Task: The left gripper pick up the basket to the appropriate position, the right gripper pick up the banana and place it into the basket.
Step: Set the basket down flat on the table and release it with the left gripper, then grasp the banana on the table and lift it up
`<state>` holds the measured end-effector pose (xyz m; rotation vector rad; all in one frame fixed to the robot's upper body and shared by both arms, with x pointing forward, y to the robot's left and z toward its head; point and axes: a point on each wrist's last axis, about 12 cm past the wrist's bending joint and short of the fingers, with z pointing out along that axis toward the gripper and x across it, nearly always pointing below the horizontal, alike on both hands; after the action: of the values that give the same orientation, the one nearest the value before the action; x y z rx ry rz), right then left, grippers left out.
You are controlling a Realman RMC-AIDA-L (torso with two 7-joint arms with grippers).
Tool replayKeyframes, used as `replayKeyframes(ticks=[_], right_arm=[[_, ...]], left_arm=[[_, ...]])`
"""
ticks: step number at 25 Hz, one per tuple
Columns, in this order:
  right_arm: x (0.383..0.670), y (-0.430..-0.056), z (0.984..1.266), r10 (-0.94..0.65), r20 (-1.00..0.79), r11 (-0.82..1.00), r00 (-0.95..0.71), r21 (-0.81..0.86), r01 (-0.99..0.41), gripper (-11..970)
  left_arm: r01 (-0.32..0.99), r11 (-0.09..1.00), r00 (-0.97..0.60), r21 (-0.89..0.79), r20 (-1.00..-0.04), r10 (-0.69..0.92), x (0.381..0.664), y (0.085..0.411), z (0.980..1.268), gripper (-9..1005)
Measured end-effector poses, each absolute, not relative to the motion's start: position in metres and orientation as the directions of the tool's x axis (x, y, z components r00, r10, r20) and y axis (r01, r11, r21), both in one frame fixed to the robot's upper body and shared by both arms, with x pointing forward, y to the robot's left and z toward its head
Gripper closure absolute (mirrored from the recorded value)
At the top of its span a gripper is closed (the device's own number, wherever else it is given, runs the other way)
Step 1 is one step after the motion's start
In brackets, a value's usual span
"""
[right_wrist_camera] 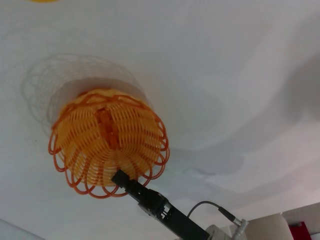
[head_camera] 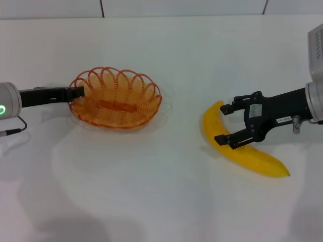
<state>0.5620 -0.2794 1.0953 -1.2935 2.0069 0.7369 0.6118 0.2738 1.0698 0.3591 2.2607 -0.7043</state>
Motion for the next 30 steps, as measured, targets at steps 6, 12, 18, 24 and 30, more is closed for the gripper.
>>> replayKeyframes(ticks=[6,12,18,24,30], right_arm=[[0.562,-0.279,1.096,-0.572,-0.757,0.360,-0.316,0.115,-0.926,58],[0.563,-0.279,1.096,-0.572,-0.757,0.360,-0.316,0.115,-0.926,58],[0.563,-0.279,1.096,-0.571,-0.757,0.361,-0.317,0.115,-0.925,58],[0.563,-0.279,1.096,-0.567,-0.760,0.364,-0.317,0.113,-0.924,58],[0.564,-0.280,1.097,-0.560,-0.765,0.371,-0.318,0.112,-0.922,58]], left_arm=[[0.447,0.810,-0.695,-0.379,-0.717,0.048,0.612,0.273,1.069,781],[0.452,0.809,-0.692,-0.375,-0.720,0.052,0.611,0.273,1.069,655],[0.487,0.807,-0.648,-0.333,-0.757,0.079,0.611,0.278,1.072,533],[0.539,0.808,-0.535,-0.238,-0.838,0.110,0.608,0.295,1.086,520],[0.635,0.755,-0.413,-0.163,-0.898,0.153,0.595,0.299,1.091,518]])
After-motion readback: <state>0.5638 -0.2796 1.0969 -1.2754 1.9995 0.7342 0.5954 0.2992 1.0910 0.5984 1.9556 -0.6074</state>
